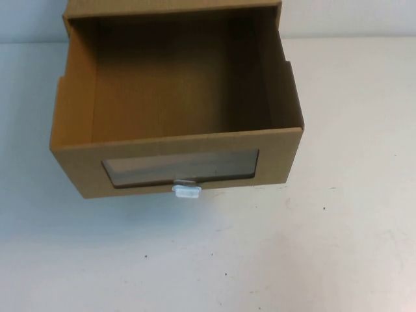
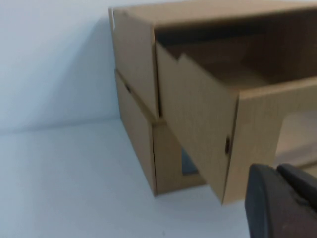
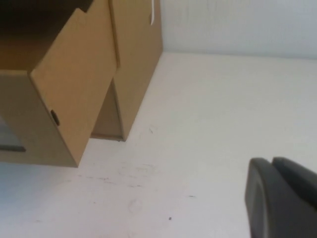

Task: Open the shoe box
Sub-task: 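Pull the top drawer of the cardboard box fully open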

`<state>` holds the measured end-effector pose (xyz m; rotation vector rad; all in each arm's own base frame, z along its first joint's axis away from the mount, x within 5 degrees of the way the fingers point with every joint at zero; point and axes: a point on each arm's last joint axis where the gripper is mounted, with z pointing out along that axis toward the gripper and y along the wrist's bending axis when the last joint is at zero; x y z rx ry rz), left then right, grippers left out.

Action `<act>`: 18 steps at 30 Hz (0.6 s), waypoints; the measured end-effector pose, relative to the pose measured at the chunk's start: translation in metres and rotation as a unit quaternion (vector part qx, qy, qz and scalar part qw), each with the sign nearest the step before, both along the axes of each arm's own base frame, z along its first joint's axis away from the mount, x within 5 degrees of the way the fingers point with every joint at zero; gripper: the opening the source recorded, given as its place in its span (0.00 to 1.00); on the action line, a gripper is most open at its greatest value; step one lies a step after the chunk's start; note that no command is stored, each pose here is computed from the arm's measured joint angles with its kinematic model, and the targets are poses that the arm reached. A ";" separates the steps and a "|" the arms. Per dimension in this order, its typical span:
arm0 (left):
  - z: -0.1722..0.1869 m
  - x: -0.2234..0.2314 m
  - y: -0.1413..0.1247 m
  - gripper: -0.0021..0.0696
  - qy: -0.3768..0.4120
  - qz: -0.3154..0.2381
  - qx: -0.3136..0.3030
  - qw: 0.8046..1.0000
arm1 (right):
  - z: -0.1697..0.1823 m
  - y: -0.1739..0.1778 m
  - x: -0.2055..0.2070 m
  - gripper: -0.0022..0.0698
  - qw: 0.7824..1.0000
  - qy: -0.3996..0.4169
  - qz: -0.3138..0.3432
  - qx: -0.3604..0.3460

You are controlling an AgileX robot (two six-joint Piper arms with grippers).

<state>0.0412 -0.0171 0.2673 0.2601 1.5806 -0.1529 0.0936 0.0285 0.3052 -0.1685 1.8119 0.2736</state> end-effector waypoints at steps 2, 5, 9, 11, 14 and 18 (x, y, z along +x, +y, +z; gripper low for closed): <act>-0.016 0.000 0.000 0.02 0.011 0.001 -0.006 1.000 | -0.003 0.001 0.000 0.01 1.000 0.000 0.003 0.006; -0.040 0.006 0.001 0.02 0.029 0.009 -0.012 0.999 | 0.000 0.002 0.001 0.01 1.000 -0.016 0.009 0.014; -0.065 0.013 0.003 0.02 0.027 0.030 -0.019 0.999 | 0.003 0.003 0.001 0.01 0.999 -0.031 0.014 0.020; -0.073 0.015 0.004 0.02 0.030 0.035 -0.019 0.999 | 0.003 0.003 0.001 0.01 0.999 -0.031 0.014 0.020; -0.077 0.015 0.004 0.02 0.038 0.034 -0.016 0.999 | 0.003 0.003 0.001 0.01 0.999 -0.030 0.013 0.020; -0.078 0.015 0.004 0.02 0.040 0.034 -0.015 0.999 | 0.002 0.003 0.001 0.01 0.999 -0.029 0.013 0.019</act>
